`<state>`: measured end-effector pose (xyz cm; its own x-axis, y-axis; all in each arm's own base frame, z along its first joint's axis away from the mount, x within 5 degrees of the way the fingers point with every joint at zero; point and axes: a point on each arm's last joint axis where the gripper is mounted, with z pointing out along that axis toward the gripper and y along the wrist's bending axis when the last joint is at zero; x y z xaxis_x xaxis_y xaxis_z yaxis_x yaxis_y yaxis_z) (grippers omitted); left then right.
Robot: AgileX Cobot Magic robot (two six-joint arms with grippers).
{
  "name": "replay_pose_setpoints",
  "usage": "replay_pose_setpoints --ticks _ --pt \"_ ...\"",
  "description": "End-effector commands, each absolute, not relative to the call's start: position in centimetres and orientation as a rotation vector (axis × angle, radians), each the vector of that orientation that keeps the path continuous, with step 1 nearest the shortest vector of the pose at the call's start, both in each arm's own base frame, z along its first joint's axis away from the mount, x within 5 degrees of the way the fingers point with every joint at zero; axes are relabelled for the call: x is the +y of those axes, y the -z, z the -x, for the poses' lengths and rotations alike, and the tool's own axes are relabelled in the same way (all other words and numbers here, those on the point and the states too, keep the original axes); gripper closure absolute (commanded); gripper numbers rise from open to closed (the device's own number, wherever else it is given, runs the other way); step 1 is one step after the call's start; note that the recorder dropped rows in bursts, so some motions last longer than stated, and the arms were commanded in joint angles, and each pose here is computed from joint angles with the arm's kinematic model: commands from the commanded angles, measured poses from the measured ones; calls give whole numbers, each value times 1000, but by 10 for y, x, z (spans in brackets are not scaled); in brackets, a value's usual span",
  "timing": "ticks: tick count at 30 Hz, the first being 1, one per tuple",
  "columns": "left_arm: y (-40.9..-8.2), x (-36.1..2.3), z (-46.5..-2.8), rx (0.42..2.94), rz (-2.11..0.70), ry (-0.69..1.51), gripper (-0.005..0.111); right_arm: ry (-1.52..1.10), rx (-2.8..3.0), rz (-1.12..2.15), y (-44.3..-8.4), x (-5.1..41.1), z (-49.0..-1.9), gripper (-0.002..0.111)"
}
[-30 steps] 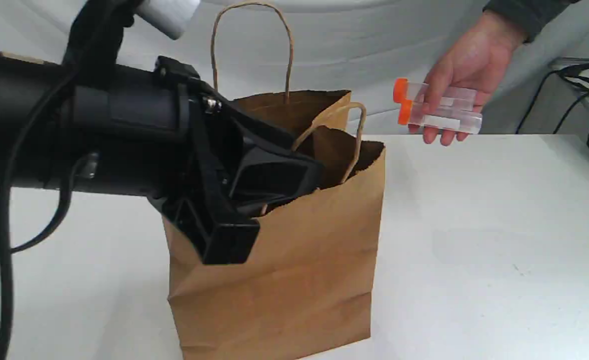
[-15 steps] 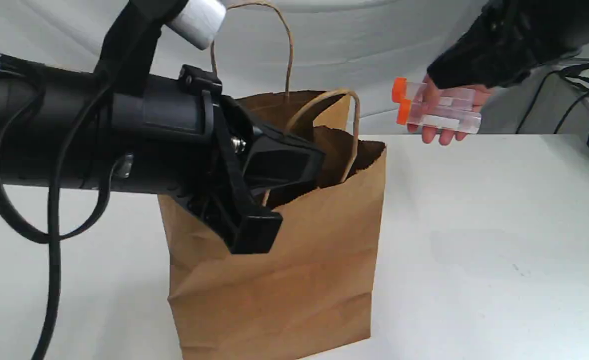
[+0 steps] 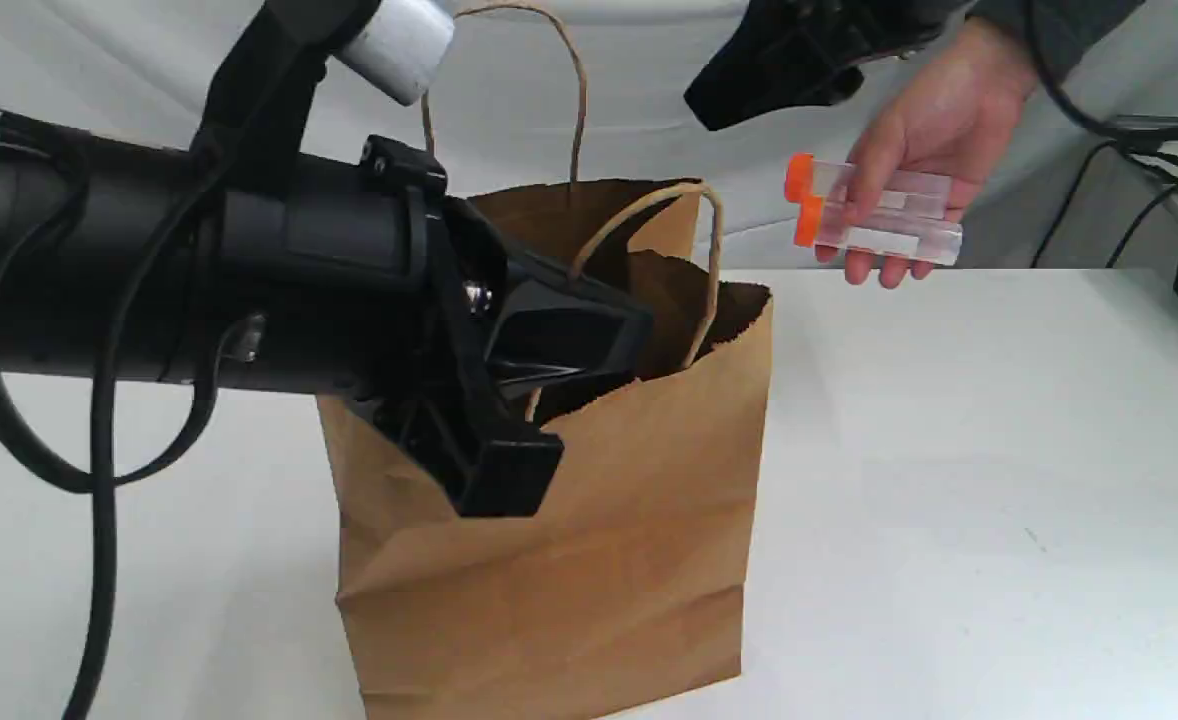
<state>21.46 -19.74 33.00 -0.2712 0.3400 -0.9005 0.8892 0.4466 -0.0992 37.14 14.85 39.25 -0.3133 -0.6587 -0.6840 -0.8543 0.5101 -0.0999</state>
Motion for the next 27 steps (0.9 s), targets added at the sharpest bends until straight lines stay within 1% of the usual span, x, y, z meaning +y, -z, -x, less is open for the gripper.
replay_pose_setpoints --ticks 1,6,12,16,19,27 --pt "-332 -199 -213 1815 -1041 800 107 -369 2069 1259 -393 158 -377 58" --pt "-332 -198 -214 1815 -1040 798 107 -373 2060 1294 -386 170 -384 58" --pt "-332 -199 -213 1815 -1043 802 107 -330 2075 1301 -374 170 -394 57" --pt "-332 -199 -213 1815 -1043 802 107 -351 2067 1319 -368 173 -396 54" --pt "-332 -199 -213 1815 -1043 802 107 -364 2073 1329 -363 175 -398 55" --pt "-332 -199 -213 1815 -1043 802 107 -381 2057 1360 -362 176 -398 55"
